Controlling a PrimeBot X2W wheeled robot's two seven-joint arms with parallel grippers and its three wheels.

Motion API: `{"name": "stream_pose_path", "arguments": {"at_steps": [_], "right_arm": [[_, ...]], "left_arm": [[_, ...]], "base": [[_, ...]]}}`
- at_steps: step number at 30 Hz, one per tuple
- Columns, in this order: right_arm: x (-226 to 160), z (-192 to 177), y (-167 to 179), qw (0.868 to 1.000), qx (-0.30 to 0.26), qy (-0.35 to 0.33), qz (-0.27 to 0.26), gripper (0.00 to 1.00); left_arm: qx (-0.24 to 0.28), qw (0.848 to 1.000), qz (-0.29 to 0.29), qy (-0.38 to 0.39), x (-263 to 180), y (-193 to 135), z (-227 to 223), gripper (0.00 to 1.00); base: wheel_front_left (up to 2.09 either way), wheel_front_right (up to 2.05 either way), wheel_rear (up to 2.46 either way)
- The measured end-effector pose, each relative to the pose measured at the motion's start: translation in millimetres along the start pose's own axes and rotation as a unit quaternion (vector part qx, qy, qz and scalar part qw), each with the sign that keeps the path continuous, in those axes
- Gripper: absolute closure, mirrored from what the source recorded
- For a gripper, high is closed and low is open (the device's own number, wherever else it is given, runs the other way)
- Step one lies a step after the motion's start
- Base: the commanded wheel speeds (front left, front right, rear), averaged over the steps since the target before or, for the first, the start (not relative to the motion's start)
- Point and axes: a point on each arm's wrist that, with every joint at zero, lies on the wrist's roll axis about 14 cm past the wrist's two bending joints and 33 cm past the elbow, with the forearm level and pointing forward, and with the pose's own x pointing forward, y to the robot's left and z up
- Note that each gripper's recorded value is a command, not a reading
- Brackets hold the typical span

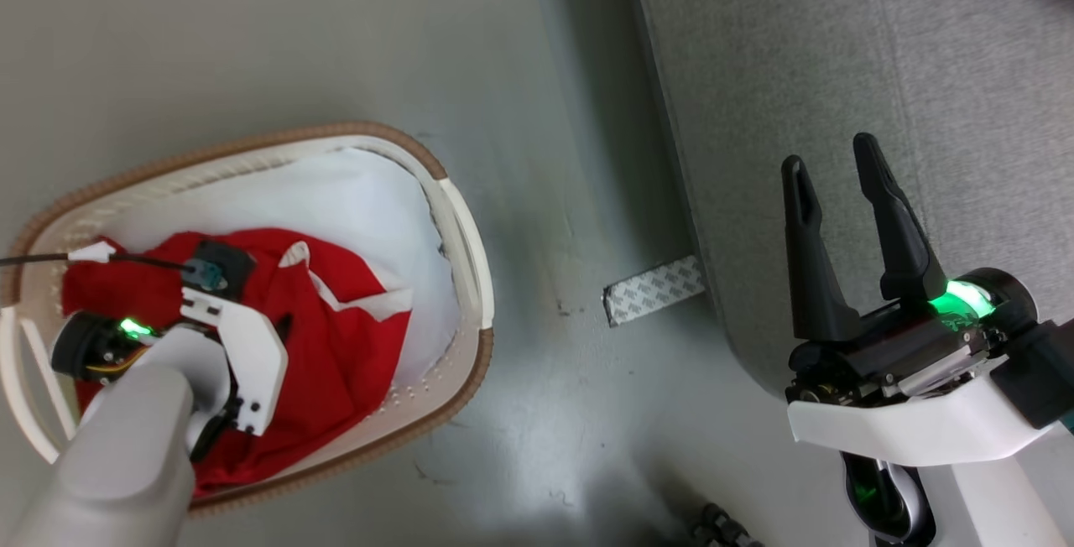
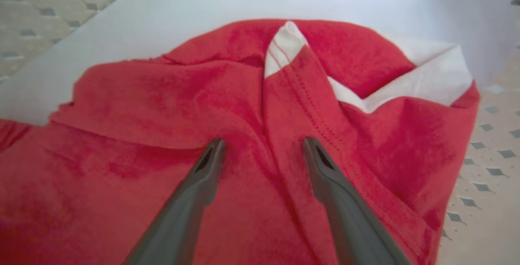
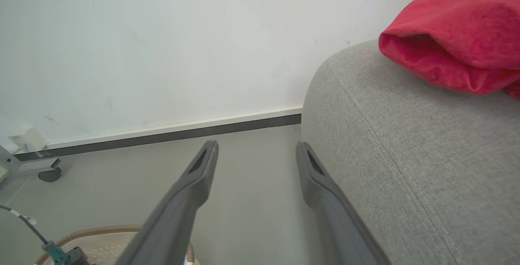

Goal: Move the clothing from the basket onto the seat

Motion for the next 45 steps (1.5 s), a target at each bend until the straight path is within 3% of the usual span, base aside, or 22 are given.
{"name": "stream_pose_path", "arguments": {"at_steps": [11,12,14,15,24,34,45], "right_arm": [[4,-25,-11,1.0,0.001,0.027,-0.013,0.0],[4,-26,-12,1.0,0.0,0.028,-0.015,0.0],[5,-27,-14,0.999,-0.001,0.029,-0.017,0.0],[5,-28,-15,0.999,-0.001,0.03,-0.018,0.0],[6,-21,-13,1.0,0.009,0.02,-0.019,0.0],[-17,22,1,0.999,0.019,-0.022,-0.012,0.0],[-57,63,31,0.997,0.03,-0.068,0.021,0.0]], "left_arm": [[0.004,1.0,-0.012,0.012,30,-2,-16,0.0],[0.007,1.0,-0.014,0.012,32,-3,-16,0.25],[0.008,1.0,-0.016,0.011,33,-4,-15,0.9],[0.008,1.0,-0.015,0.01,34,-3,-15,1.0],[-0.035,0.999,-0.023,-0.032,12,-19,4,1.0],[-0.075,0.99,-0.004,-0.121,-66,-35,42,1.0],[-0.111,0.961,0.04,-0.252,-175,-40,85,1.0]], "base": [[0.0,0.0,0.0],[0.0,0.0,0.0],[0.0,0.0,0.0],[0.0,0.0,0.0],[0.0,0.0,0.0],[0.0,0.0,0.0],[0.0,0.0,0.0]]}}
